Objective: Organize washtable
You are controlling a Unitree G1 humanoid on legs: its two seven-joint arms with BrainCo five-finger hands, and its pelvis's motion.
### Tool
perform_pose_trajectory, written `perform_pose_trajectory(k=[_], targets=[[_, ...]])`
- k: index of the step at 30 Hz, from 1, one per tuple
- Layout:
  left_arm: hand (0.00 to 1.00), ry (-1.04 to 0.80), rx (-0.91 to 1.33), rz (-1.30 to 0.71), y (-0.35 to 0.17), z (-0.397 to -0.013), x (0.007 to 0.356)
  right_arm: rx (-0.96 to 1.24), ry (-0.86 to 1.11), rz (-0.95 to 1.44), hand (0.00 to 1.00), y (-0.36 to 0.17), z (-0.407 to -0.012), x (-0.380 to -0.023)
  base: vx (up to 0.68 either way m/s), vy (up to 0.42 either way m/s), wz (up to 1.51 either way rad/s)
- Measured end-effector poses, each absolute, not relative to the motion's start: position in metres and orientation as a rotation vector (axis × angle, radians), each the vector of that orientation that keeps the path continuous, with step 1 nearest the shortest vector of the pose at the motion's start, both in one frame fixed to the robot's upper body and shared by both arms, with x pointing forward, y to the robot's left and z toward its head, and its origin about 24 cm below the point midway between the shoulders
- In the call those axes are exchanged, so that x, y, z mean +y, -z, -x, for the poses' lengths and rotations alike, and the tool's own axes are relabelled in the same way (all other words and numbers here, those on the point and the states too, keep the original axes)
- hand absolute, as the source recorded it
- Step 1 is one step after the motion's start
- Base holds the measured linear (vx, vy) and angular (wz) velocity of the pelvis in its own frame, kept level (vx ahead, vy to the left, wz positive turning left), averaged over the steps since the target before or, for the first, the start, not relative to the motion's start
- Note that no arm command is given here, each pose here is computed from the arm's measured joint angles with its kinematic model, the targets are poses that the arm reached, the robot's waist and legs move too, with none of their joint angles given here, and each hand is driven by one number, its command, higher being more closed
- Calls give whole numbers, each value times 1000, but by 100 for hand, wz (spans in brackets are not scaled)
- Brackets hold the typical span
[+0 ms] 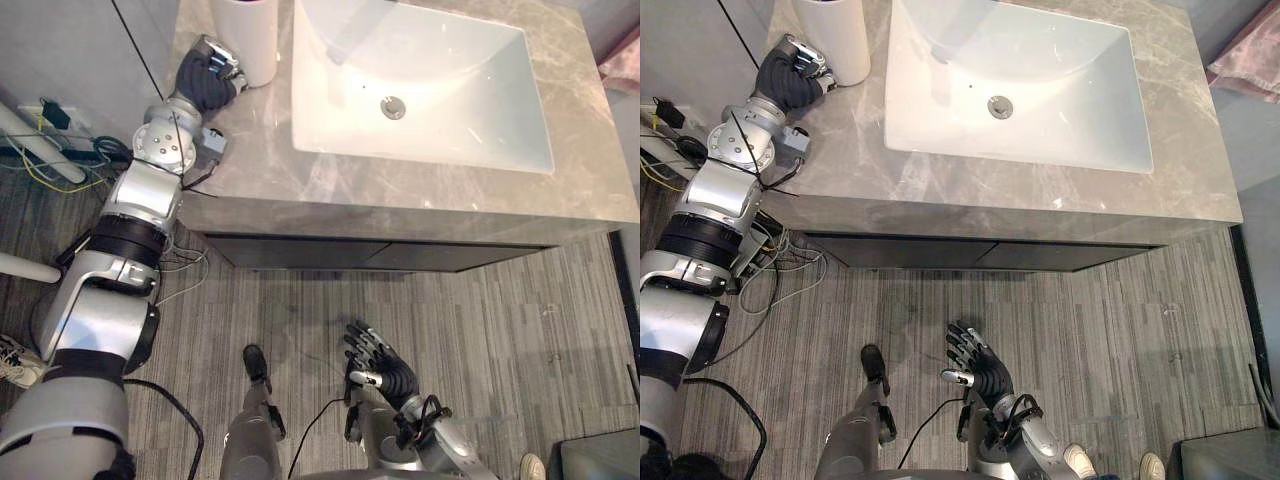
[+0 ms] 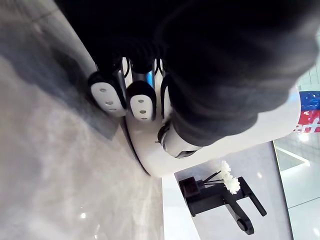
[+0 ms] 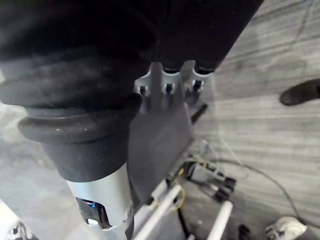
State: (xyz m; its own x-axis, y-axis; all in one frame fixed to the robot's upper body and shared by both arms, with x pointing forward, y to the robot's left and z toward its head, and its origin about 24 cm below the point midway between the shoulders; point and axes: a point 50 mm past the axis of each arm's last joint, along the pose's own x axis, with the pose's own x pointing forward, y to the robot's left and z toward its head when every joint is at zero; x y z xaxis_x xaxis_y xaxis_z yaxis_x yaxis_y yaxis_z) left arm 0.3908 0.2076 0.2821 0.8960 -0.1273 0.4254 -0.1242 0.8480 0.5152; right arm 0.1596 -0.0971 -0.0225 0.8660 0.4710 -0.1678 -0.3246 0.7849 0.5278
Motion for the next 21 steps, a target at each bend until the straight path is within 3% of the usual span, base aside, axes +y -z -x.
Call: perform_pose_trajectory(k=[8,12,21], targets=[[100,62,-509,-563,-282,-384,193,314,-448,-513,0,24,-158,-94,15,3,6],[100,170,-497,-477,-256,-377,172,313,-460,-507,0,24,-163,-92,5,17,13],[100,231,-393,-389,-211,-374,161,343,-448,-491,0,30,-162,-97,-5,13,6]])
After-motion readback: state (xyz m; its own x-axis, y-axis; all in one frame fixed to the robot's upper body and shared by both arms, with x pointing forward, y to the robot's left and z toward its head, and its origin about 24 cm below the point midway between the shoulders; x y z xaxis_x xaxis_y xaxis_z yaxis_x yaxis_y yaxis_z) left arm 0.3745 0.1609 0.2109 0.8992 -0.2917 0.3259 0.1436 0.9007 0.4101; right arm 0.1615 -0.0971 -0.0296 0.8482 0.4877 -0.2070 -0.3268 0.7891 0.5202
